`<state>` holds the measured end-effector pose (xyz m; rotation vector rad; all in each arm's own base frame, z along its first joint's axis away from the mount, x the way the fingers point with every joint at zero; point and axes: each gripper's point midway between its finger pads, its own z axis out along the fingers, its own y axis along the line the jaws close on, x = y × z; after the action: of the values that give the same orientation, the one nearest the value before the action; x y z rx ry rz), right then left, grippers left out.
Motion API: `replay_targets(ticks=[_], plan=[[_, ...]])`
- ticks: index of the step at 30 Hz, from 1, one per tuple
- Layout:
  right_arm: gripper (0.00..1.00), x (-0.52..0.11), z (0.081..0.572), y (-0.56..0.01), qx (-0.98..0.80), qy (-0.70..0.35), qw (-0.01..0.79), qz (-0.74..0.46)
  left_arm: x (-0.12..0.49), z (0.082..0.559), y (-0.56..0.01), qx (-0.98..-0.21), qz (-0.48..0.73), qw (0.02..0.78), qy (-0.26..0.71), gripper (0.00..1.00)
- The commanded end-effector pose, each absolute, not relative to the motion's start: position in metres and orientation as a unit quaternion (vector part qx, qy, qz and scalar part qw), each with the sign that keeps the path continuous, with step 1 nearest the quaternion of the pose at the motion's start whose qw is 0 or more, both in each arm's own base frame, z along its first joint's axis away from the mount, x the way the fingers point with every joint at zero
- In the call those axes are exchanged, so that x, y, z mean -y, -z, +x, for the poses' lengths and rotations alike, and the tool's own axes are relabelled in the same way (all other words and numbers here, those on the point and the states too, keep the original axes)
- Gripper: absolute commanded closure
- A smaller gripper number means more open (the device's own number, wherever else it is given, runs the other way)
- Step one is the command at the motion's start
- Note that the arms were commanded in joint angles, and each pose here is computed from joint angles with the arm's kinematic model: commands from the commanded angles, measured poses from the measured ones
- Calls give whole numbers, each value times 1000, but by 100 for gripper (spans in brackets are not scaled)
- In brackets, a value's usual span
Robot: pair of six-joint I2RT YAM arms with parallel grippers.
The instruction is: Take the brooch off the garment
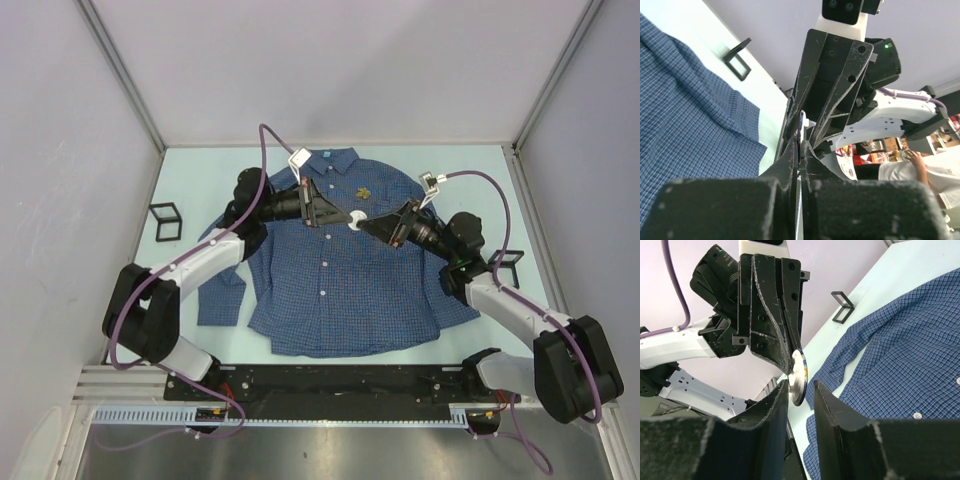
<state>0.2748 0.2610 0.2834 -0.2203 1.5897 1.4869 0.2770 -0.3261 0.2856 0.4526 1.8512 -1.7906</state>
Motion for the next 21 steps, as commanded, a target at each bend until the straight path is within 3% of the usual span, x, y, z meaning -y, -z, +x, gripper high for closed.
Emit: replay_targets(ticks=[1,14,21], plan=[[70,-263,277,-291,-634,-611,466,-90,323,272,-310,-666,212,313,643,100],[78,-267,283,-280,-650,-612,444,-78,325,267,-314,-671,238,341,614,100],[87,-262,294,-269,-675,-580,454,-37,323,268,-318,-672,244,369,594,100]])
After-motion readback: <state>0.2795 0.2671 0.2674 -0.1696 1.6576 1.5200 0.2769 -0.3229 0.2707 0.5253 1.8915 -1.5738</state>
